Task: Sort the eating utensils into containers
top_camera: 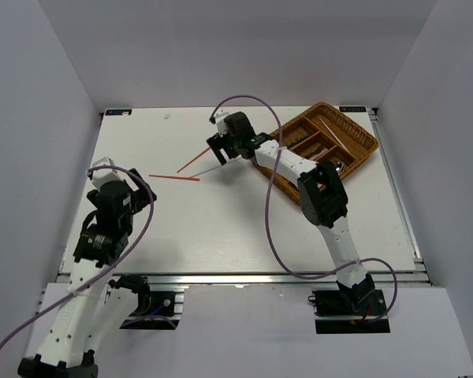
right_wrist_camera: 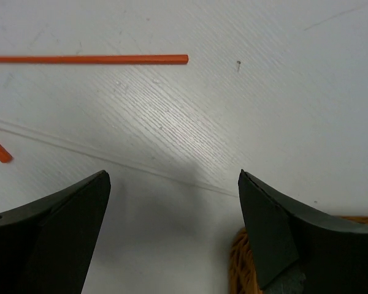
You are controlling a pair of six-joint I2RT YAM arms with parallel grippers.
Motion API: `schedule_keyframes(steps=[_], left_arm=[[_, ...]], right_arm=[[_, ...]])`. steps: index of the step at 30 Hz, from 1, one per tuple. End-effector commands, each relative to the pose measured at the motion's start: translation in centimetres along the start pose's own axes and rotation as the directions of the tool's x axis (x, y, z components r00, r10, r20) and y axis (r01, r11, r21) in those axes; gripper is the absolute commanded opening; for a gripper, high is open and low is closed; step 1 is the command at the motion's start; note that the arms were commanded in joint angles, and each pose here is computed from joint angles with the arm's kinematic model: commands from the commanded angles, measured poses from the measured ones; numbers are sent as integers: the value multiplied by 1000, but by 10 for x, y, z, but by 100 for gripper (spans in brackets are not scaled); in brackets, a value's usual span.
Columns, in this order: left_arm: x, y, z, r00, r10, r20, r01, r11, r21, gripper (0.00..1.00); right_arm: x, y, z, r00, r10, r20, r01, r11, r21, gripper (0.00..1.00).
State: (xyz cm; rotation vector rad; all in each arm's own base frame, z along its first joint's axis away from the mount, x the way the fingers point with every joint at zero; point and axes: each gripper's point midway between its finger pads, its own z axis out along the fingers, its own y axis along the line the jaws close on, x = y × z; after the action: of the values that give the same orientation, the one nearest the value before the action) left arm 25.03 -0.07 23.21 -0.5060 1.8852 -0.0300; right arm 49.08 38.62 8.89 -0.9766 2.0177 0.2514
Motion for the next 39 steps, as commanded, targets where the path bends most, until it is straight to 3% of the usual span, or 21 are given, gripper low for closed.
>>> schedule_keyframes(steps=[1,7,10,13,16,23,27,29,39], left_arm=[[2,-1,14,996,-61,-65,55,994,-99,98],[3,-40,66,941,-306,-146,270,936,-224,98],[13,-49,104,919,-356,-170,281,893,-352,98],[22,-53,141,908,-384,-167,260,830,-494,95],[35,-63,173,889,-418,-185,243,774,-584,90],[70,-90,216,828,-494,-265,229,729,-645,83],[94,-84,218,802,-535,-265,234,691,-684,82],[100,-80,217,798,-547,-252,239,672,-701,77],[137,-73,222,760,-597,-256,279,655,-702,68]], right_arm=[[-76,-17,-58,951,242,190,-261,962,81,89],[-26,-10,-145,896,404,184,-430,893,136,89],[-7,-7,-202,885,424,190,-454,878,153,89],[40,5,-219,886,445,130,-462,873,159,89],[58,16,-254,867,468,170,-488,866,106,89],[92,28,-274,869,469,161,-484,872,74,89],[101,34,-277,873,459,164,-473,880,52,89],[107,35,-276,879,451,157,-463,885,50,89],[114,47,-268,896,424,134,-428,904,-3,89]])
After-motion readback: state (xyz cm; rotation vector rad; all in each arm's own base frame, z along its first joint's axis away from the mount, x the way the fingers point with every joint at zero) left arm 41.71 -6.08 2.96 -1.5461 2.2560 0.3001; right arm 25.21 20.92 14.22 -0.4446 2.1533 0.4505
